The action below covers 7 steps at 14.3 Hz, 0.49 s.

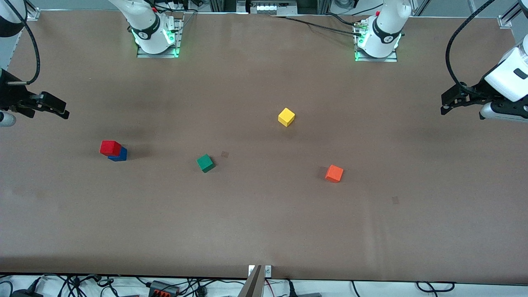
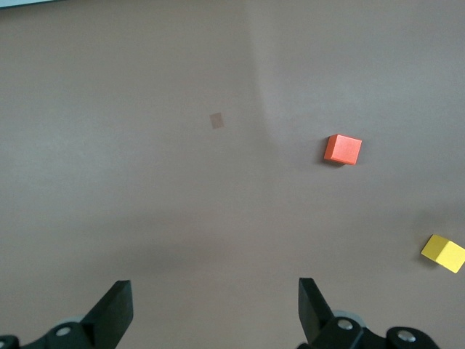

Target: Pass red block to right arm, stack on blue

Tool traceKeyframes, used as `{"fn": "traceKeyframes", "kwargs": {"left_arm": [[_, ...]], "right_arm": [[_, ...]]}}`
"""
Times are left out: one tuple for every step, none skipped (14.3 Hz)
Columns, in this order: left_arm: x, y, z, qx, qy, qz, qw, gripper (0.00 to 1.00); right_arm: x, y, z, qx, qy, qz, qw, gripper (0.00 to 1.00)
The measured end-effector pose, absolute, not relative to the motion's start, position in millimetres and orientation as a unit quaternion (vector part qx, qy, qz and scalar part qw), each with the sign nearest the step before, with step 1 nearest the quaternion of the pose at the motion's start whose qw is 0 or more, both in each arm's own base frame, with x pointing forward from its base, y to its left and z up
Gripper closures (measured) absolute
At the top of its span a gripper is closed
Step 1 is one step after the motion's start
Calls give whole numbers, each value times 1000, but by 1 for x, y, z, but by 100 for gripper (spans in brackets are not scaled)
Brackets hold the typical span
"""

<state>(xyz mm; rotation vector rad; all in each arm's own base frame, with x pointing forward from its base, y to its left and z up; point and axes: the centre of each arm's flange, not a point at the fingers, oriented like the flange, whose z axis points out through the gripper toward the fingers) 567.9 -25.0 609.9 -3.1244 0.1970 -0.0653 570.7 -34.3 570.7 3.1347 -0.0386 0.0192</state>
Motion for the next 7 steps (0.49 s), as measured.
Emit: {"fn": "traceKeyframes", "kwargs": {"left_arm": [[568,-25,610,-998,63,-21,5,0],[568,-25,610,-998,63,-21,5,0],[568,-25,610,-998,63,-21,5,0],[568,-25,610,-998,63,-21,5,0],[568,-25,610,-998,63,-21,5,0],[568,-25,610,-998,63,-21,5,0],[568,-25,610,-998,63,-21,5,0]], "right_arm": [[570,-35,571,1000,-13,6,3,0],[570,-35,571,1000,-13,6,3,0],[570,-36,570,1000,-14,5,3,0],[570,-36,570,1000,-14,5,3,0],[570,-36,570,1000,-14,6,3,0],[570,-36,570,1000,-14,6,3,0],[570,-36,569,1000,-14,5,3,0]]}}
